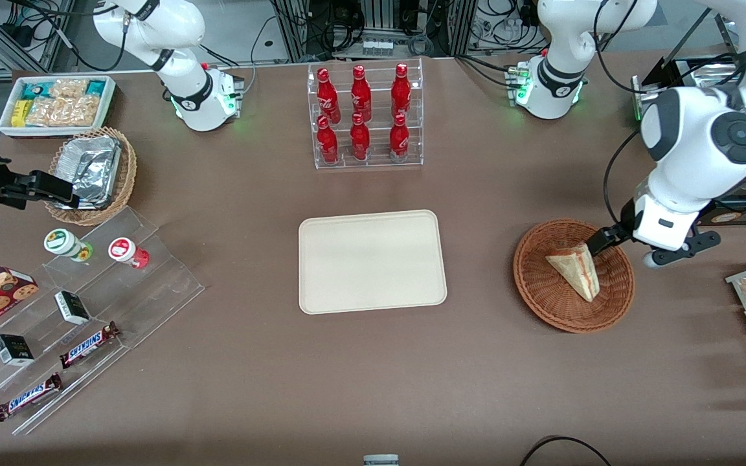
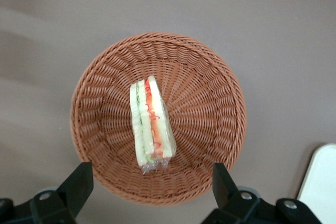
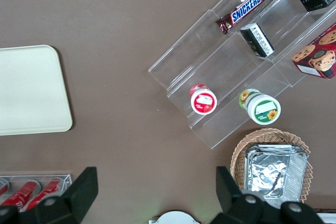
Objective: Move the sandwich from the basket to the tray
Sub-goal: 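Lower the open left gripper over the wrapped sandwich in the basket, then close the left gripper on the sandwich's upright edge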
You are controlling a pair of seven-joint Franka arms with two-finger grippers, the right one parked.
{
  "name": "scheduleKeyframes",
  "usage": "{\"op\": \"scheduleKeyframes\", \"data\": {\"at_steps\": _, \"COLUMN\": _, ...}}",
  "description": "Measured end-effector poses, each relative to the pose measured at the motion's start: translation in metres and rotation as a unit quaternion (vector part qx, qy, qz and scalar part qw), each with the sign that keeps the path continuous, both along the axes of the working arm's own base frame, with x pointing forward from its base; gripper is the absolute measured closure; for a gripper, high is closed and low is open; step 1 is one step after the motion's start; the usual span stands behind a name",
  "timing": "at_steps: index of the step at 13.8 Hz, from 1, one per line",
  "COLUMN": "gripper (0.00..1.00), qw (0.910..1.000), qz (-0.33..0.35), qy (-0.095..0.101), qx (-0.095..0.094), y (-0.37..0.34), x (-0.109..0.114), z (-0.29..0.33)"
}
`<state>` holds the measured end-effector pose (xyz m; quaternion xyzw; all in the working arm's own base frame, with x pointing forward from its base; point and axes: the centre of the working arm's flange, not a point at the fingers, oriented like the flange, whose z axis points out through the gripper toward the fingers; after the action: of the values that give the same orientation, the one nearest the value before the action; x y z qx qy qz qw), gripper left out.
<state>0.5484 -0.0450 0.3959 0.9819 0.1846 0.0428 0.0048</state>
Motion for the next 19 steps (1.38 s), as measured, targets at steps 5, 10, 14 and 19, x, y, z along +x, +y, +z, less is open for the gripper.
{"op": "scheduleKeyframes", "data": {"at_steps": 5, "gripper": 0.0, "qw": 0.9994, "qz": 0.035, "qy": 0.002, "qx": -0.002, "y": 0.0, "x": -0.002, "z": -0.049}}
{"op": "scheduleKeyframes", "data": {"at_steps": 10, "gripper": 0.0, "qw": 0.9988, "qz": 0.048, "qy": 0.009, "qx": -0.001, "y": -0.005, "x": 0.004, "z": -0.09}}
{"op": "scheduleKeyframes", "data": {"at_steps": 14, "gripper": 0.0, "qw": 0.9984, "qz": 0.053, "qy": 0.021, "qx": 0.001, "y": -0.006, "x": 0.003, "z": -0.108}}
{"op": "scheduleKeyframes", "data": {"at_steps": 19, "gripper": 0.0, "qw": 0.9978, "qz": 0.055, "qy": 0.036, "qx": 0.004, "y": -0.006, "x": -0.001, "z": -0.13}}
